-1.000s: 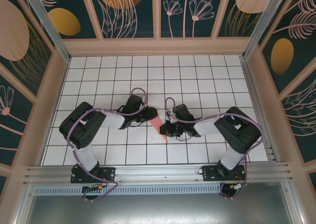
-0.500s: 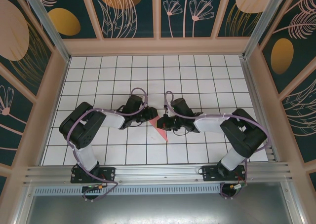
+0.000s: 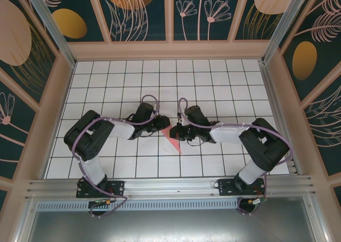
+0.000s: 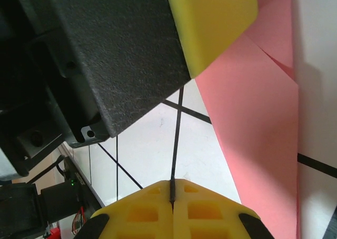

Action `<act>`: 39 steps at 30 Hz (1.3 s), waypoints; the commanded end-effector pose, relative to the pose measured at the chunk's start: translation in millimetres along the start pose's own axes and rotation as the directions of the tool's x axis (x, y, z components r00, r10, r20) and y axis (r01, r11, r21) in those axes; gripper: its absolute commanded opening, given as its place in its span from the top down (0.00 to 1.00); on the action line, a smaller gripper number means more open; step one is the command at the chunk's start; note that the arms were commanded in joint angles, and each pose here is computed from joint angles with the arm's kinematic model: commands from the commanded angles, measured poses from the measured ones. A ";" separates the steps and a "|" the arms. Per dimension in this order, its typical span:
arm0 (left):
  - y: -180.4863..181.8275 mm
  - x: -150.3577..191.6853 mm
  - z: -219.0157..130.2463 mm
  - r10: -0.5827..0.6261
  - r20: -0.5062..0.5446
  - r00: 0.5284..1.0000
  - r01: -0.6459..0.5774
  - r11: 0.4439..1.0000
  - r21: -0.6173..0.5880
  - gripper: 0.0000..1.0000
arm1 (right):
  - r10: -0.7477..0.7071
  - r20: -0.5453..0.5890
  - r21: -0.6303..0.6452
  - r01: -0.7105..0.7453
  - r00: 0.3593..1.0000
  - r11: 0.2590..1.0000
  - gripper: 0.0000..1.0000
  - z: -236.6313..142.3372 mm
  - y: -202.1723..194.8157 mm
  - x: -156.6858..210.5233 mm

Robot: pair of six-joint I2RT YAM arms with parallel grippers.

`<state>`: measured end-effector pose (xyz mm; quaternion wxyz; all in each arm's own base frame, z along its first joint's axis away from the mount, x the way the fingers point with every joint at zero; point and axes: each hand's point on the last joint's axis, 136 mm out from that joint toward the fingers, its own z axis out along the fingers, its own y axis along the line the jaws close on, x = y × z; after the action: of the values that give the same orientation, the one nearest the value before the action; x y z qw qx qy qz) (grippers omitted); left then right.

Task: Fold a paper plane with a square sheet of paper (pick it up from the middle)
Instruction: Fold the wing for the fifth time at the center of the table.

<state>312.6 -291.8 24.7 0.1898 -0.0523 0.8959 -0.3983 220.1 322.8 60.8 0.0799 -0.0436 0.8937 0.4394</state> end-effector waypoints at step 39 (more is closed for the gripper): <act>63.1 -28.8 -36.9 0.031 0.115 0.993 -0.009 0.982 -0.189 0.60 | 0.158 -0.117 0.249 -0.125 0.980 0.960 1.00 21.0 -98.6 50.1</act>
<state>330.3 -241.8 26.9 0.2386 -0.0702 0.9038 -0.3482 219.5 321.5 16.7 0.0585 -0.0357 0.9020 0.4262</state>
